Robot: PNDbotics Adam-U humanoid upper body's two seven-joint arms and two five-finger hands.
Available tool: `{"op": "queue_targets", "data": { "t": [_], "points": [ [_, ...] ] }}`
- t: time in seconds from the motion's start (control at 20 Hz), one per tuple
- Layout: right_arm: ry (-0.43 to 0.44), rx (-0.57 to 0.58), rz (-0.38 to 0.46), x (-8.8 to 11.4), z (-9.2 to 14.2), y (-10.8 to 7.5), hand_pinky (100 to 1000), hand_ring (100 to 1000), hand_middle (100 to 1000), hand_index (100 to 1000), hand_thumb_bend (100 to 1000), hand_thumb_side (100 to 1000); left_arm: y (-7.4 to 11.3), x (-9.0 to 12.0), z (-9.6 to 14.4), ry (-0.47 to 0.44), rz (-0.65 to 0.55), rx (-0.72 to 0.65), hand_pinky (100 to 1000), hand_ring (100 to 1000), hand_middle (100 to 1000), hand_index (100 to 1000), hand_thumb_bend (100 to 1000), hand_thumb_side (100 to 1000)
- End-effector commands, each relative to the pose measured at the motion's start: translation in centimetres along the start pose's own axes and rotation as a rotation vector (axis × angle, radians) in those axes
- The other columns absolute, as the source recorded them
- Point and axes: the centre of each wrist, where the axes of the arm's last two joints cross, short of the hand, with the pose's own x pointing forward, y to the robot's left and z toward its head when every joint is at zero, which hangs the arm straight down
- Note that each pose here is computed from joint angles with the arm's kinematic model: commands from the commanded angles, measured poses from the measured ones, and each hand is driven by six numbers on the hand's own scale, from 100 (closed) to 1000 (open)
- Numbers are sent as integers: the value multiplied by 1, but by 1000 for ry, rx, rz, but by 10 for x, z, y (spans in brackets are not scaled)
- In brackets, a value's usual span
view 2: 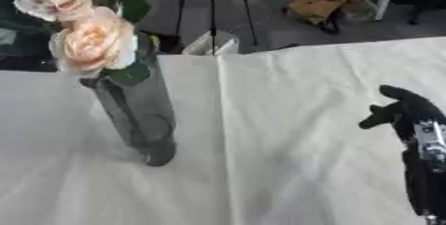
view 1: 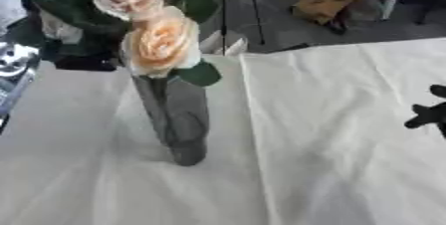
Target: Arrange flowers into the vase.
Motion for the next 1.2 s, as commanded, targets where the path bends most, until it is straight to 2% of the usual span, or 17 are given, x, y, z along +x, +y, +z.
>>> {"op": "queue_targets", "data": {
  "t": [0.05, 0.65, 1.2],
  "points": [
    [-22, 2, 0, 6, -3, -3, 814, 514, 461, 788, 100, 937, 18, -2, 10, 30, -45, 33, 880, 904, 933, 1000, 1000, 1000],
    [-15, -1, 3, 5, -2, -4, 814, 515, 459, 787, 100, 936, 33, -12, 17, 120, -164, -71, 907, 915, 932, 1000, 1000, 1000],
    [-13, -7, 5, 5, -2, -5, 815, 515, 459, 787, 100, 936, 37, -24, 30, 168, -167, -106, 909, 916, 932, 1000, 1000, 1000]
  ]
}}
